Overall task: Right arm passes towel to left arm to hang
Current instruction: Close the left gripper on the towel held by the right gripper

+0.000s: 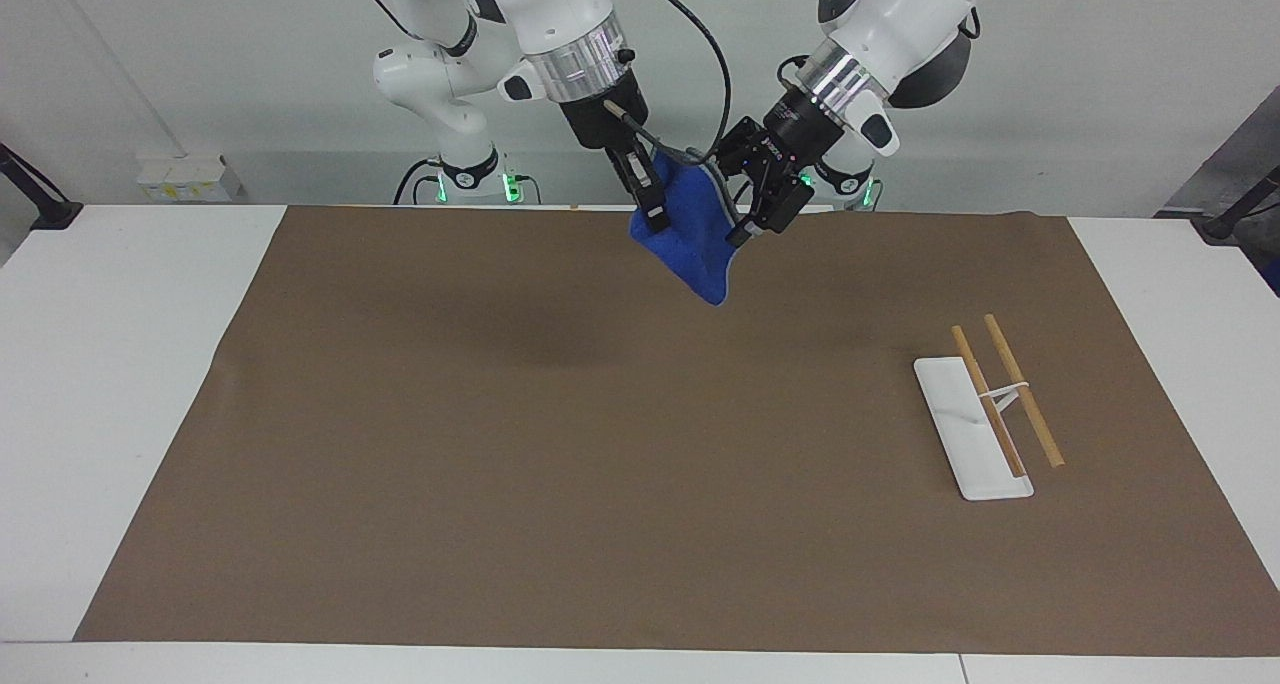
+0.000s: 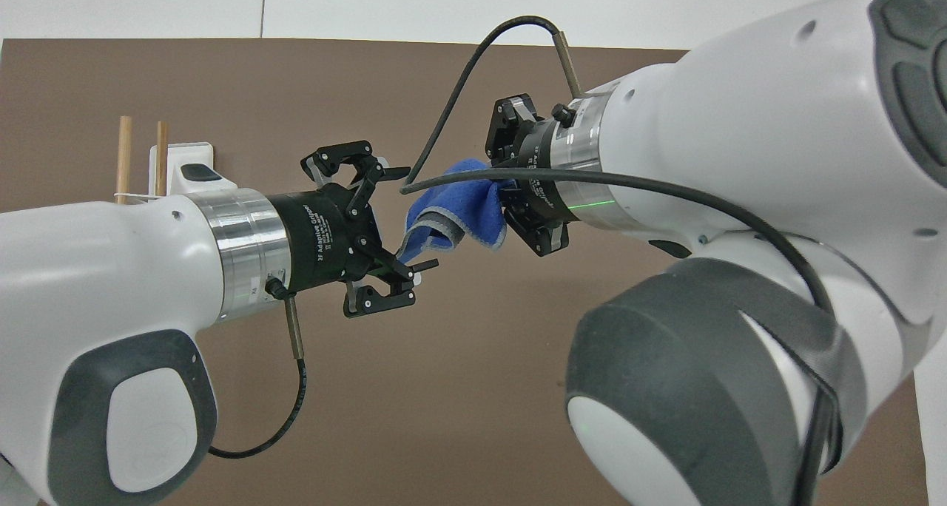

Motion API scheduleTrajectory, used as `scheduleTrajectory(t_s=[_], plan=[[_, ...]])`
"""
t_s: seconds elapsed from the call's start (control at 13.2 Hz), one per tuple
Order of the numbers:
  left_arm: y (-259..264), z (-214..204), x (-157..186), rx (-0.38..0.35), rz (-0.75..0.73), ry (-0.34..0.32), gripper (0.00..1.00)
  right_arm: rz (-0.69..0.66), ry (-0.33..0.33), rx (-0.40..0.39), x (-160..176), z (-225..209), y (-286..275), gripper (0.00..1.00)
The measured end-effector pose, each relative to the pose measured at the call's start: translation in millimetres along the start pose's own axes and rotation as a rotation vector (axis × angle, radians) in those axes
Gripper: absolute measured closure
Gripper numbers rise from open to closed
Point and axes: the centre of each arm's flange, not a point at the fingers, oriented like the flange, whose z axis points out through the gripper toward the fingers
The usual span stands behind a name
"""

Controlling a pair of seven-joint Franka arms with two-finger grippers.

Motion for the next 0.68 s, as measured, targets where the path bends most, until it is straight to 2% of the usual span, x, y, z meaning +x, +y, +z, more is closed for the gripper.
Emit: scheduleTrajectory(t_s=[0.15, 0.23, 0.46, 0.68], plan=[[-1.8, 4.1, -0.1, -0.023, -0.017, -0.013, 0.04, 0.0, 0.0, 0.0, 0.0, 0.0, 0.0, 0.93], [-3.7, 7.2, -0.2, -0.036, -0.04, -0.018, 0.15, 0.0, 0.0, 0.0, 0.0, 0.0, 0.0, 0.93], [-6.6, 11.7, 0.2, -0.05, -0.068, -0.023, 0.55, 0.0, 0.0, 0.0, 0.0, 0.0, 0.0, 0.93], [-6.3, 11.5, 0.1, -0.053, -0.068, -0.025, 0.9, 0.0, 0.0, 0.0, 0.0, 0.0, 0.0, 0.93]])
